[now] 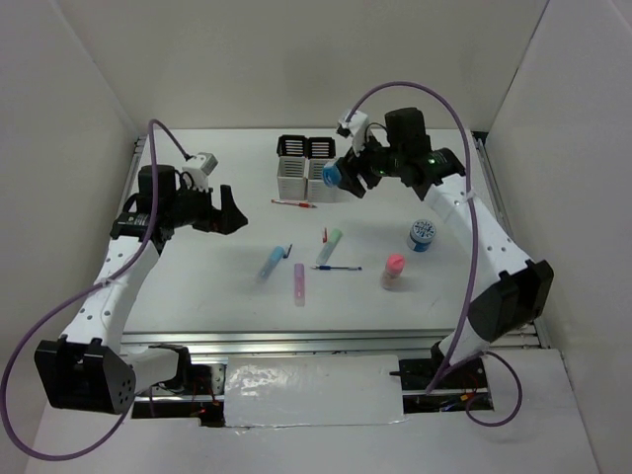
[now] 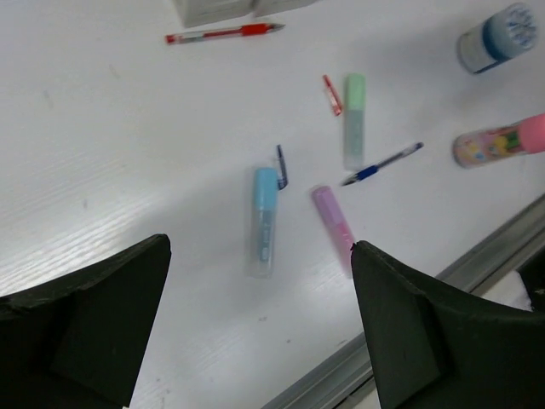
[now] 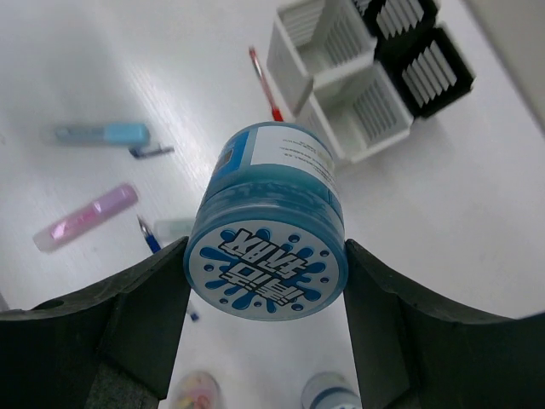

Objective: Sort the stationery into containers
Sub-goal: Place the stationery at the center of the board.

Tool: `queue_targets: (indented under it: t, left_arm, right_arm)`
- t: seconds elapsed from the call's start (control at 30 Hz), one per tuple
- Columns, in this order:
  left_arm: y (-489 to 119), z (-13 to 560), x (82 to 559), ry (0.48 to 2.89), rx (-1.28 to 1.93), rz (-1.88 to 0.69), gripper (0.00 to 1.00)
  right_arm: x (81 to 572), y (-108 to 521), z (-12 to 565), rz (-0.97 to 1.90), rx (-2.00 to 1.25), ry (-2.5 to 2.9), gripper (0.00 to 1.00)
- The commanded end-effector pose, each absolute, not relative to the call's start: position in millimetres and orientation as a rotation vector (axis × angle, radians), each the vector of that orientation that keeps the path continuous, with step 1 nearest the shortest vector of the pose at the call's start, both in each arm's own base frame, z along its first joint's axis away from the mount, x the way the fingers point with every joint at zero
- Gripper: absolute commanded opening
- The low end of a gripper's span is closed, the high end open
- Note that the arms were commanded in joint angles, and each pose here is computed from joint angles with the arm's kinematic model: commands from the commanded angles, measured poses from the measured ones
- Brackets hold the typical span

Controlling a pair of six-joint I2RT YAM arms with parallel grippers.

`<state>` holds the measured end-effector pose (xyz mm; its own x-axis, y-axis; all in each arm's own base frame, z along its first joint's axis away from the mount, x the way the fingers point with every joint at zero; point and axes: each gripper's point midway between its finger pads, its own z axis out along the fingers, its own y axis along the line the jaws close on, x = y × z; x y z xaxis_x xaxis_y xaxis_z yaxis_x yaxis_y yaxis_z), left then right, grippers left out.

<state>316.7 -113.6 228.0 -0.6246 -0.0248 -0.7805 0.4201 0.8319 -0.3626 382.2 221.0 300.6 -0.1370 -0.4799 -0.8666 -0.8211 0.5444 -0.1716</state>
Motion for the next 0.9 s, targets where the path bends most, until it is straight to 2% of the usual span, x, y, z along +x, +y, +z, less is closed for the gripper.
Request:
queue_targets:
  t: [0.0,0.27,0.4,0.63,0.87]
  left_arm:
    - [-92,229,327,2.163,0.376,-0.469,0.99]
    - [-71,197,326,2.287,0.416,-0.377,0.99]
    - [-61,192,324,2.300,0.386,-0.377,0.99]
    - [-20,182,329,2.351,0.133,-0.408,0.99]
    - [3,169,325,2.373,0.003,-0.498,0.99]
  right_arm:
    - [384,193,274,0.322,-1.174,1.929,0.00]
    - [391,212,239,0.309,-1.374,2.043,0.00]
    - [372,259,237,0.355,-1.539,1.978,0.00]
    - [345,349,209,0.433,-1.735,1.862,0.00]
    - [364,421,177,0.396,-1.771,1.751,0.00]
